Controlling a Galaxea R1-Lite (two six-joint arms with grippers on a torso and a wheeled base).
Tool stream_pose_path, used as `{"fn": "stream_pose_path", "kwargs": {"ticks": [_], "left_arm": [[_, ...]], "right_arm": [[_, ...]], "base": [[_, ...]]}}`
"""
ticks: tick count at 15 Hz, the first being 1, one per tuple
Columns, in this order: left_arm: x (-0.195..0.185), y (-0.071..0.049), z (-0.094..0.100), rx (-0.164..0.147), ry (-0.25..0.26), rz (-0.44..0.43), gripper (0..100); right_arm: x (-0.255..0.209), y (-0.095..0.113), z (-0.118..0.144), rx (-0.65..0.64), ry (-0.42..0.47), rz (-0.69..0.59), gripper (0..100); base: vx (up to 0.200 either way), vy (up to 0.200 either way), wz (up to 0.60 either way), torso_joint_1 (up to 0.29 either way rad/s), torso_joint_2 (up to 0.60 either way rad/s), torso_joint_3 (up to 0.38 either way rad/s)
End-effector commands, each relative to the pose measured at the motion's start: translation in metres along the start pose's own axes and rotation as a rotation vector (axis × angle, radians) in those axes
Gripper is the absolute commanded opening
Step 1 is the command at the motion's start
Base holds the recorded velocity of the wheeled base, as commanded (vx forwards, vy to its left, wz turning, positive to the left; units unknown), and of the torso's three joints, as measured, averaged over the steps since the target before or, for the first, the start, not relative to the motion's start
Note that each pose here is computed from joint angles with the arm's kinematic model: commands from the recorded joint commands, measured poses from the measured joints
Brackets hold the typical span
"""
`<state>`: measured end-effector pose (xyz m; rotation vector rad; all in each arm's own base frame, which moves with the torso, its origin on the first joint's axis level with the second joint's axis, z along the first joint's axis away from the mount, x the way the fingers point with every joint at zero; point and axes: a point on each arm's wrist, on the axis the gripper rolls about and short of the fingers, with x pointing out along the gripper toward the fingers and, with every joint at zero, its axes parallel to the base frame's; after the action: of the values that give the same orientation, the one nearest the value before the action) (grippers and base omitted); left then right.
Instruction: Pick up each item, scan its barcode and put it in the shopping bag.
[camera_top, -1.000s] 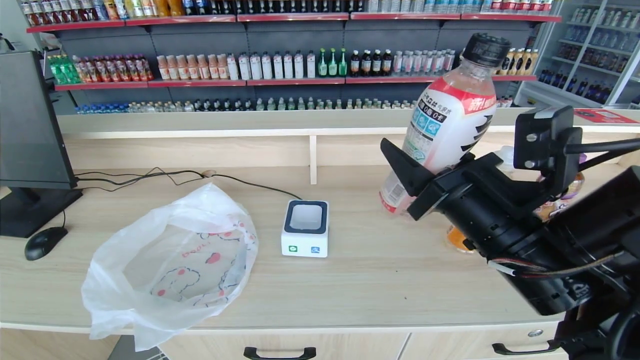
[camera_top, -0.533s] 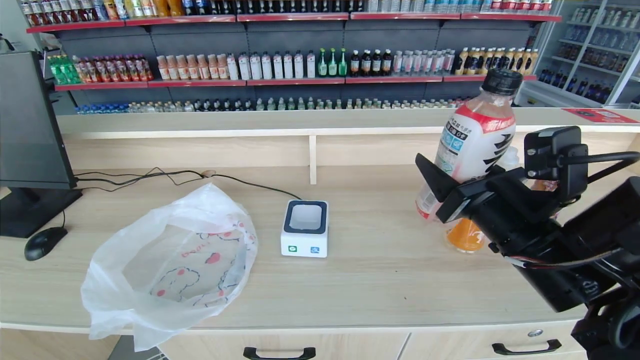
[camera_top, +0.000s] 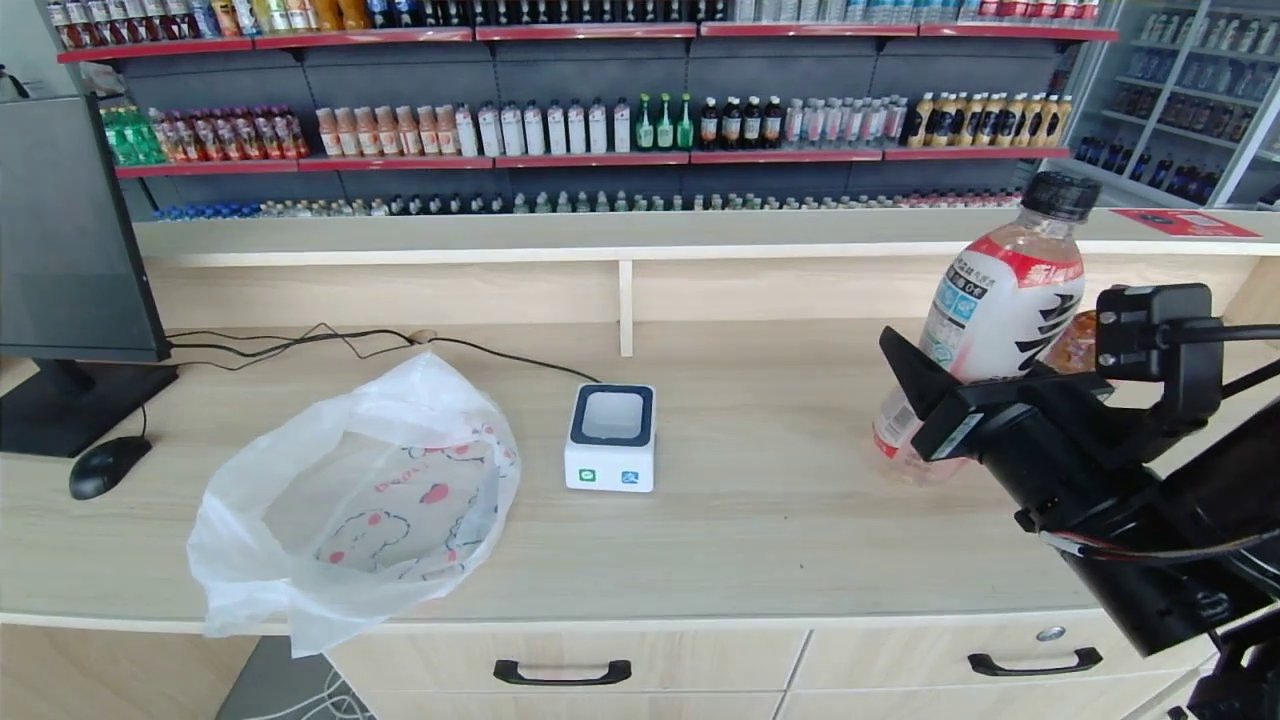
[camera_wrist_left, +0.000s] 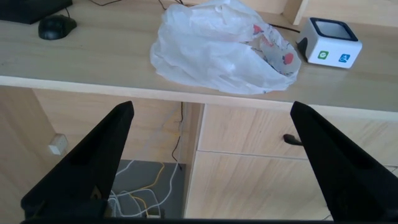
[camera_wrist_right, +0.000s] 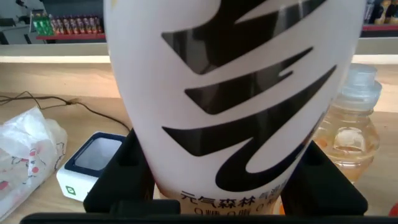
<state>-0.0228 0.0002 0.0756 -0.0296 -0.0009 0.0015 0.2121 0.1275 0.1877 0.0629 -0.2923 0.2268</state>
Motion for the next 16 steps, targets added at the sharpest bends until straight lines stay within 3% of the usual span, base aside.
{"fn": "stream_pose_path", "kwargs": {"ticks": [1,3,16], "left_arm": [[0.0001,0.0000,0.0001,0.000,0.001,-0.001,100],[0.0001,0.0000,0.0001,-0.001,0.001,0.000,100],[0.0001,0.0000,0.0001,-0.004,0.001,0.000,100]], "right_arm": [[-0.0019,-0.0020,0.0060,0.006,-0.020,-0.005,0],[-0.0007,-0.0017,0.0074,0.009,-0.028,-0.005,0],[-0.0013,-0.0004,0.0041,0.007,-0.015,0.001,0]], "base": [[0.000,0.000,0.00,0.000,0.00,0.000],[0.000,0.000,0.00,0.000,0.00,0.000],[0.000,0.200,0.00,0.004,0.00,0.003]]}}
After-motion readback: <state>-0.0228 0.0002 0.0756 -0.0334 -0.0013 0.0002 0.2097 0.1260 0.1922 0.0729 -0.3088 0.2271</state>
